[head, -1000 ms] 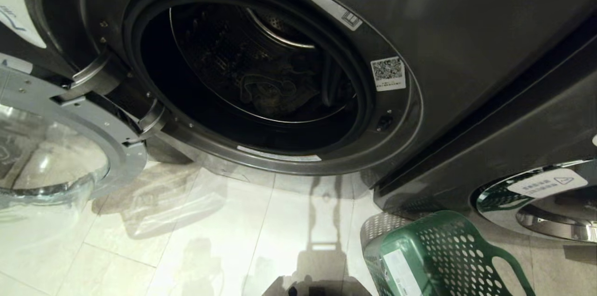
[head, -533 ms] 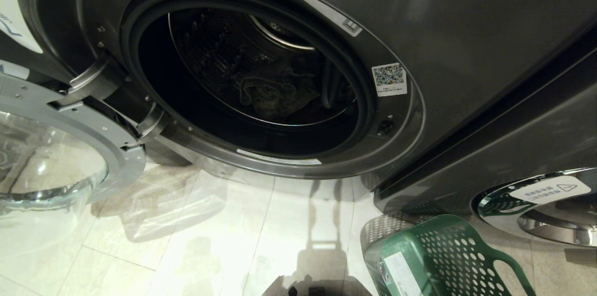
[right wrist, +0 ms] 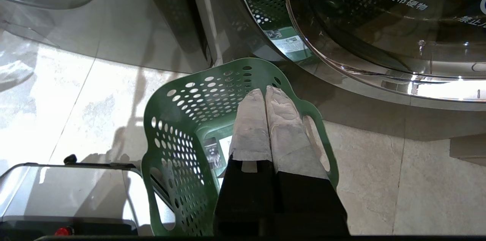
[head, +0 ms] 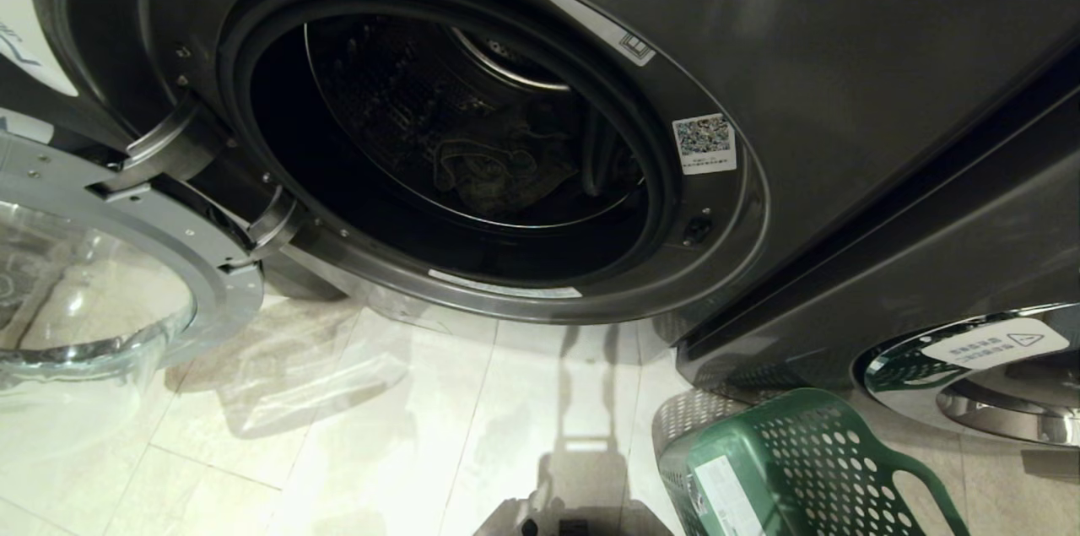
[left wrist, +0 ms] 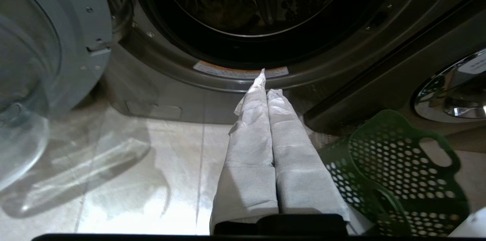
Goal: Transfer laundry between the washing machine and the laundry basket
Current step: Pick a cloth and place it into the basket
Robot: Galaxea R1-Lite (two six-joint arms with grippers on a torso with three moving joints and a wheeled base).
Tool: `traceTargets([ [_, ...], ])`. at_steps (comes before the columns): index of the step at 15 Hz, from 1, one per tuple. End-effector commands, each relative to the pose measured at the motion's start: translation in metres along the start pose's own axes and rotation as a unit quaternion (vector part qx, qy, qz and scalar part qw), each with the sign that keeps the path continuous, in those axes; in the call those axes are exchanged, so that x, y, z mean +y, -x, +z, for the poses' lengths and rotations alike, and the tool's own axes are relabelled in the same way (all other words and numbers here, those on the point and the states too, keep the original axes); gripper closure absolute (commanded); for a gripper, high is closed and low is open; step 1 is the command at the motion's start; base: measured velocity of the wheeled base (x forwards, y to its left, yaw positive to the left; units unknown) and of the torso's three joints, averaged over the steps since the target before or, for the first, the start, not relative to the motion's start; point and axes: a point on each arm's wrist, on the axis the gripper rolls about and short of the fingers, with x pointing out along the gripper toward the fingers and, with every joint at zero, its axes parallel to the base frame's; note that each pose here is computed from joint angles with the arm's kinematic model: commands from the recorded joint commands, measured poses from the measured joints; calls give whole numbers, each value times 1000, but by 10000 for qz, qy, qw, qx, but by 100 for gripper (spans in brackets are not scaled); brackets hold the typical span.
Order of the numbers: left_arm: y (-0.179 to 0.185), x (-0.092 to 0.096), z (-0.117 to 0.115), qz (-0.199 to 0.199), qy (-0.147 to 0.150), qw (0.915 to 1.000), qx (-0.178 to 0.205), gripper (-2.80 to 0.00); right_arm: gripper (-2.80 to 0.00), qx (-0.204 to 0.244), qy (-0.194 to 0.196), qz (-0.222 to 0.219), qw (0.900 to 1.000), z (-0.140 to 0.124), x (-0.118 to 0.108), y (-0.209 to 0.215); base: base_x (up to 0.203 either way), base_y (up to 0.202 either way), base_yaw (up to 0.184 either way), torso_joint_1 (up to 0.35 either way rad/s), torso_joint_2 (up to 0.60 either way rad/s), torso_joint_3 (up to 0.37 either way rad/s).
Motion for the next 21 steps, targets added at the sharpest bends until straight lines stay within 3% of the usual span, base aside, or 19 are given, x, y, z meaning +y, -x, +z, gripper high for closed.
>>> traceTargets([
  [1, -47, 13, 16, -6, 466, 9951, 871, 0, 0, 5, 0, 3, 10000, 0, 0, 0, 0, 0, 0, 0, 0, 0],
  [4, -110, 33, -8, -316, 1043, 9727, 2047, 0, 0, -2, -81, -18, 10000, 0, 0, 0, 0, 0, 0, 0, 0, 0],
  [6, -148, 43, -32, -632, 1101, 9626, 2394, 0, 0, -3, -123, -20, 9999, 0, 0, 0, 0, 0, 0, 0, 0, 0],
  [9, -178, 29, -48, -1440, 902, 9563, 2378, 0, 0, -3, -123, -20, 9999, 0, 0, 0, 0, 0, 0, 0, 0, 0],
  [10, -184, 24, -50, -1511, 848, 9548, 2416, 0, 0, -3, -123, -20, 9999, 0, 0, 0, 0, 0, 0, 0, 0, 0],
  [14, -207, 15, -60, -1320, 761, 9524, 2639, 0, 0, -3, -123, -20, 9999, 0, 0, 0, 0, 0, 0, 0, 0, 0],
  [18, -238, 17, -76, -929, 1035, 9494, 2816, 0, 0, -3, -123, -20, 9999, 0, 0, 0, 0, 0, 0, 0, 0, 0],
  [21, -278, 7, -85, -1010, 1028, 9508, 2742, 0, 0, -3, -123, -20, 9999, 0, 0, 0, 0, 0, 0, 0, 0, 0],
])
